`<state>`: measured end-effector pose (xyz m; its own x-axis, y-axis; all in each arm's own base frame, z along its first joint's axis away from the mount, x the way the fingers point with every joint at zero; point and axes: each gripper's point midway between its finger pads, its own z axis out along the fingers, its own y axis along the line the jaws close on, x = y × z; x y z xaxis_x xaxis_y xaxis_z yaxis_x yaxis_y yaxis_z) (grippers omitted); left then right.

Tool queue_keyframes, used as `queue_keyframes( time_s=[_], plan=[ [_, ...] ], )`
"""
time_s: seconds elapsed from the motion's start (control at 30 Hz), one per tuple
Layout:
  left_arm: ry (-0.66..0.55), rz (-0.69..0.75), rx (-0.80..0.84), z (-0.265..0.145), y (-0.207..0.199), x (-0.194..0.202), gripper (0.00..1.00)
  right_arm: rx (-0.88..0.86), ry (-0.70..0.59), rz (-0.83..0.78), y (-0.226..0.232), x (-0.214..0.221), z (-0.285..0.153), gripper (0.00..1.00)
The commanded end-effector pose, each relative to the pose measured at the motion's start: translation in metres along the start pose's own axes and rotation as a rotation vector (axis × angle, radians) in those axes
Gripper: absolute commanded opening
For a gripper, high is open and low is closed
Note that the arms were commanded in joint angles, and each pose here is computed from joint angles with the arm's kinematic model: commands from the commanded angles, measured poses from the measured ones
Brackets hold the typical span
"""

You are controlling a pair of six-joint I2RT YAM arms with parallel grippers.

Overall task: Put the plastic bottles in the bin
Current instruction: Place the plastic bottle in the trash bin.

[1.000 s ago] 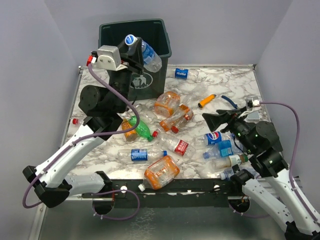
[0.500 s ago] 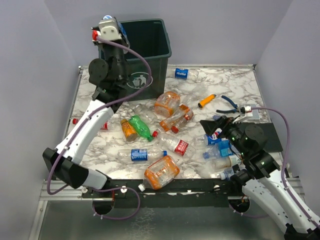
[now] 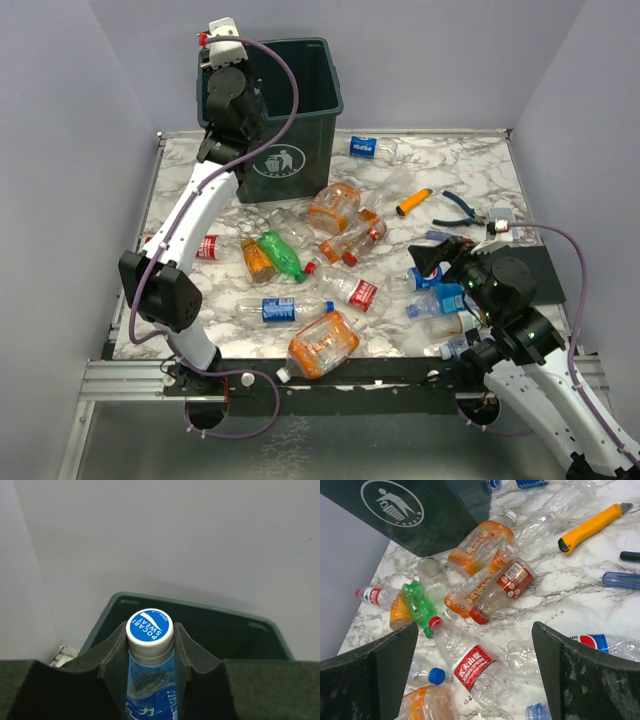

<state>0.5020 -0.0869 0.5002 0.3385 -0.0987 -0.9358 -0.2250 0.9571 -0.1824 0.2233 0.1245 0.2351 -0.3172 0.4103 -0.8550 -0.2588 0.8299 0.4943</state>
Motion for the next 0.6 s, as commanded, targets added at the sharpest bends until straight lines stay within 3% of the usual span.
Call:
queue_keyframes(
  time_s=[0.0, 0.07, 0.2, 0.3, 0.43, 0.57],
  plan=[
    [0.132, -0.033, 0.010, 0.004, 0.001, 0.022, 0.00, 0.045, -0.015, -0.028, -0.008, -0.006, -0.008, 1.00],
    [0.156, -0.016, 0.025, 0.006, -0.003, 0.027, 0.04, 0.034, -0.022, -0.032, -0.006, -0.007, -0.008, 1.00],
    [0.185, 0.014, 0.053, 0.007, -0.007, 0.033, 0.52, -0.014, -0.049, -0.041, 0.004, -0.014, -0.008, 1.00],
    [0.170, -0.007, 0.057, 0.006, -0.007, 0.023, 0.78, -0.011, -0.050, -0.052, 0.005, -0.018, -0.007, 1.00],
    [0.129, -0.062, 0.160, -0.004, -0.027, -0.011, 0.98, 0.010, -0.038, -0.078, 0.004, -0.022, -0.006, 1.00],
    [0.064, -0.079, 0.251, -0.035, -0.059, -0.059, 0.99, 0.030, -0.061, -0.089, 0.004, -0.032, -0.005, 1.00]
  ],
)
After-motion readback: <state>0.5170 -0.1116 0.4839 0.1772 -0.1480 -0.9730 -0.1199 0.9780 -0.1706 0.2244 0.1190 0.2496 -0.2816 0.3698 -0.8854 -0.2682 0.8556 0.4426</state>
